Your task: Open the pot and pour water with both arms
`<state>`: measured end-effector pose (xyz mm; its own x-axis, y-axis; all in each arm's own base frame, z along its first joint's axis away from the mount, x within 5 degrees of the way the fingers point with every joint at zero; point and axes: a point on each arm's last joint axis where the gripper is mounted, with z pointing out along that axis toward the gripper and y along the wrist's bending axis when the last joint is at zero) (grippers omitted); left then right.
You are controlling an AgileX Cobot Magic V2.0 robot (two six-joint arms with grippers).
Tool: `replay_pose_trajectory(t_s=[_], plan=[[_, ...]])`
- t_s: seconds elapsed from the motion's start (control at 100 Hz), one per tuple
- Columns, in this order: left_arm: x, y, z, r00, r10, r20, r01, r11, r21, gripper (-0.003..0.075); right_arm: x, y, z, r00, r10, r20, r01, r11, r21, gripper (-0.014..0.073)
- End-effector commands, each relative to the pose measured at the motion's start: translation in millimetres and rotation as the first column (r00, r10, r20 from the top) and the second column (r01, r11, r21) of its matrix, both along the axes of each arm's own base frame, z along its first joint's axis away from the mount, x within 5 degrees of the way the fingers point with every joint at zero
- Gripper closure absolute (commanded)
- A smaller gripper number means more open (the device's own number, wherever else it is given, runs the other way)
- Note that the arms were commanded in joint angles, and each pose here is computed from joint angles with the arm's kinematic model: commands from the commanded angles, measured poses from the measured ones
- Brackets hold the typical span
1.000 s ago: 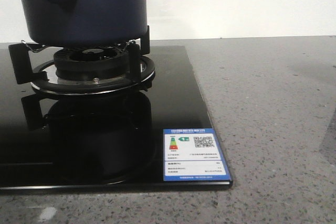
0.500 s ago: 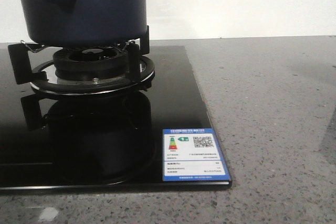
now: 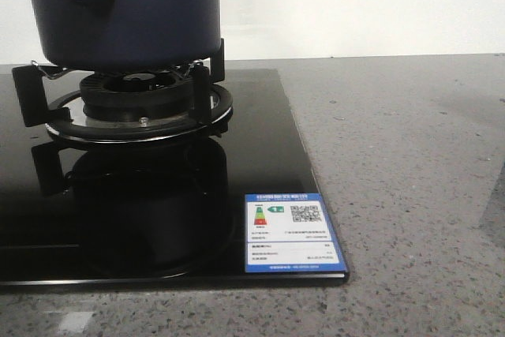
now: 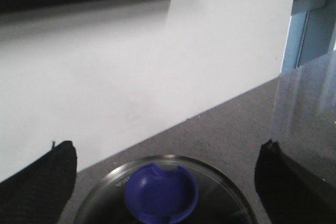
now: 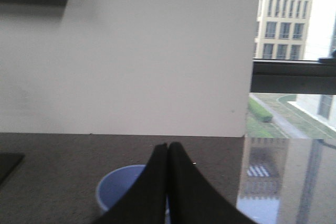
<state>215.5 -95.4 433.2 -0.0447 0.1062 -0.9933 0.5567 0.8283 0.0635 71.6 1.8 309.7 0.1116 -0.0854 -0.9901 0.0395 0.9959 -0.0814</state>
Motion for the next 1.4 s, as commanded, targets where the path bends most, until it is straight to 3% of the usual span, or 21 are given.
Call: replay_pose_trajectory(t_s=[0.0, 0.11, 0.32, 0.46, 0.59, 0.78, 1.04, 1.39], plan=[[-17.7, 11.9, 28.7, 0.989, 0.069, 0.13, -0.061, 0.996, -0.057, 0.0115, -0.9, 6.8, 9.1, 0.997, 0.073, 0.0, -0.073, 0.997, -0.037, 0.0669], [-31.1, 19.2, 40.2, 0.976, 0.104, 0.191, -0.088, 0.992, -0.09, 0.0244, 1.7, 10.8, 7.2, 0.991, 0.129, -0.024, -0.13, 0.991, -0.035, 0.0669], [-56.6, 28.3, 53.2, 0.956, 0.116, 0.271, -0.094, 0.991, -0.094, 0.0738, 13.9, 7.6, 8.8, 0.99, 0.122, -0.063, -0.124, 0.992, -0.017, 0.0669], [-75.3, 36.7, 48.6, 0.943, 0.144, 0.301, -0.115, 0.987, -0.115, 0.0739, 27.8, 0.5, 17.2, 0.994, 0.077, -0.081, -0.073, 0.996, 0.052, 0.0669], [-91.6, 48.5, 29.2, 0.932, 0.218, 0.291, -0.166, 0.967, -0.192, 0.0739, 46.7, 0.5, 16.3, 0.981, 0.118, -0.155, -0.1, 0.988, 0.118, 0.0669], [-108.8, 61.0, -25.5, 0.926, 0.285, 0.247, -0.238, 0.95, -0.204, 0.0739, 61.4, 0.3, 8.2, 0.963, 0.145, -0.228, -0.115, 0.984, 0.139, 0.0669], [-125.2, 72.2, -93.3, 0.926, 0.341, 0.163, -0.302, 0.926, -0.225, 0.0739, 61.9, -0.1, 8.0, 0.963, 0.142, -0.229, -0.112, 0.984, 0.139, 0.0669], [-131.8, 78.7, -100.5, 0.904, 0.386, 0.183, -0.334, 0.906, -0.26, 0.0739, 61.9, -0.1, 8.0, 0.963, 0.142, -0.229, -0.112, 0.984, 0.139, 0.0669]])
